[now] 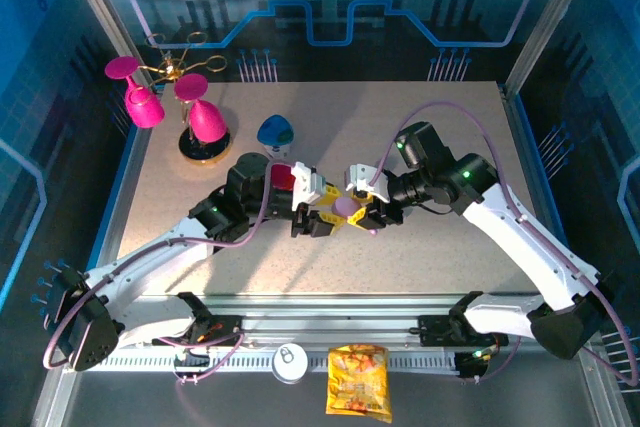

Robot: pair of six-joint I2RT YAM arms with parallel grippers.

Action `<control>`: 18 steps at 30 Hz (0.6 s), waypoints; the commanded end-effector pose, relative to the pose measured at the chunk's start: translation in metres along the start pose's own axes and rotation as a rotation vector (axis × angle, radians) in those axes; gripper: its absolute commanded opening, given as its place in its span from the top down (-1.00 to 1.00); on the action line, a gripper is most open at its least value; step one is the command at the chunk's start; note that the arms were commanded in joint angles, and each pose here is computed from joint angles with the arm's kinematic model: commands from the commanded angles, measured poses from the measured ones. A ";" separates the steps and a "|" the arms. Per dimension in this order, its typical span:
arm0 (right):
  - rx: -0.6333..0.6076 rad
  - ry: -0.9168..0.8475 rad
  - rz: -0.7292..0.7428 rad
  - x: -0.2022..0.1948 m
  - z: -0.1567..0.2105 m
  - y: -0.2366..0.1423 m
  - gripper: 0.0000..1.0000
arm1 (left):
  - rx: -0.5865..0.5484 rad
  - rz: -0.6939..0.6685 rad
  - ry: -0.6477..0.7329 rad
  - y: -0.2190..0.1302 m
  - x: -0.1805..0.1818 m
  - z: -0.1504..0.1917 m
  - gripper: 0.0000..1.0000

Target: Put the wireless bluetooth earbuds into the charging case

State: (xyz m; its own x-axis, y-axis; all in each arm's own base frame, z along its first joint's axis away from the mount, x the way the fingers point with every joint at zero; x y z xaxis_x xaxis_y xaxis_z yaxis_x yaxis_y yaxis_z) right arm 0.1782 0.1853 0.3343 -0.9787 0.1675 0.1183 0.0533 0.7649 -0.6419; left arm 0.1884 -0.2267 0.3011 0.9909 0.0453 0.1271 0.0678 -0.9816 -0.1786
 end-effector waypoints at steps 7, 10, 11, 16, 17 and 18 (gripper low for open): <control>-0.040 -0.013 -0.030 0.005 -0.008 -0.003 0.61 | -0.043 0.026 0.055 -0.001 -0.002 -0.016 0.01; -0.067 -0.018 -0.044 0.007 -0.010 -0.004 0.61 | -0.040 0.025 0.054 -0.001 -0.002 -0.015 -0.09; -0.074 -0.019 -0.044 0.007 -0.011 -0.004 0.61 | -0.039 0.024 0.054 -0.001 -0.002 -0.015 -0.09; -0.067 -0.013 -0.049 0.007 -0.010 -0.003 0.61 | -0.037 0.029 0.050 0.000 -0.002 -0.015 -0.01; -0.064 -0.012 -0.048 0.007 -0.009 -0.003 0.61 | -0.039 0.030 0.052 -0.001 -0.002 -0.015 0.05; -0.061 -0.010 -0.047 0.007 -0.009 -0.002 0.61 | -0.040 0.030 0.053 -0.001 -0.002 -0.016 0.11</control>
State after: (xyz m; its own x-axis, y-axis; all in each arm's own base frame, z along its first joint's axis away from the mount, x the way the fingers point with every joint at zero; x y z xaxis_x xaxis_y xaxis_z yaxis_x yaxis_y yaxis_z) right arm 0.1778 0.1872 0.3364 -0.9781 0.1587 0.1345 0.0410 0.7810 -0.6232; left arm 0.1878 -0.2272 0.3011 0.9908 0.0396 0.1296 0.0625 -0.9820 -0.1782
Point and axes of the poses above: each hand's point on the last joint's axis, 136 mm out from that joint toward the fingers, its own y axis out along the fingers, its own x axis along the line the jaws close on, z = x × y, the point moved 9 cm from there along -y, back along the fingers, and after that the axes turned 11 degrees about y, right-handed, at the moved point
